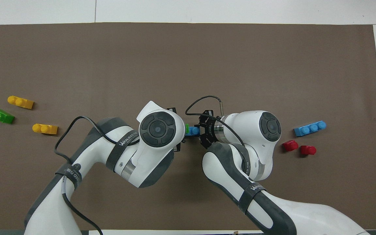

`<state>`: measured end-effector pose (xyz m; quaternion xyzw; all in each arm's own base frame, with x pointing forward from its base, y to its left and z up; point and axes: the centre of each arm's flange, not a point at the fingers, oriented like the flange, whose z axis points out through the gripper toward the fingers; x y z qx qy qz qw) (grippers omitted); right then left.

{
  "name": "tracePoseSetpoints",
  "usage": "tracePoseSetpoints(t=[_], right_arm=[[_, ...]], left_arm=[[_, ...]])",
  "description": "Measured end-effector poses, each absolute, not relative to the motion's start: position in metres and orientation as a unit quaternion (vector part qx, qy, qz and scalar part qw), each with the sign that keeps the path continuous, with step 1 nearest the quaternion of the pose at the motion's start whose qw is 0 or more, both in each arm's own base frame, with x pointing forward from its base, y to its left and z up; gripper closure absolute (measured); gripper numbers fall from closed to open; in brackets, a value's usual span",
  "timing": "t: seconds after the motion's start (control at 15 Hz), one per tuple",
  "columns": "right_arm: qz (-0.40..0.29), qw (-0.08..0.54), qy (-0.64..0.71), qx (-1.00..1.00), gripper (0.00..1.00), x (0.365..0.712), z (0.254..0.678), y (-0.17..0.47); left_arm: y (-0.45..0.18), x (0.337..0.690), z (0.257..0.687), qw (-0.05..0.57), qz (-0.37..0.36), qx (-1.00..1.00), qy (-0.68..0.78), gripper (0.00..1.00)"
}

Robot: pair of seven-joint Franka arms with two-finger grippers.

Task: Remove green block with left arm and hold with right
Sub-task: 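Pull the green brick away with the left gripper while the right gripper holds blue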

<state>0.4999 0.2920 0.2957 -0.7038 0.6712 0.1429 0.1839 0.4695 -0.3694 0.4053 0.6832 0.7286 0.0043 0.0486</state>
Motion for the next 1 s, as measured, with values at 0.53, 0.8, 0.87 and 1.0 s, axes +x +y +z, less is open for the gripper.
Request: tracePoseSetpoints(t=[0.53,0.8,0.87,1.0], right_arm=[[0.168,0.191,0.661,-0.707,0.66,0.531,0.331,0.256],[0.173,0.208,0.633,-0.726,0.66,0.567,0.367,0.159],[0.17,0.206,0.626,-0.733,0.66,0.571,0.371,0.136],[0.164,0.193,0.611,-0.75,0.66,0.578,0.376,0.083]], left_arm=[[-0.283,0.505,0.44,0.027,0.008,0.723,0.69,0.66],[-0.207,0.539,0.439,0.018,0.01,0.756,0.654,0.66],[-0.19,0.545,0.438,0.016,0.01,0.764,0.644,0.66],[-0.158,0.555,0.438,0.014,0.01,0.781,0.624,0.66]])
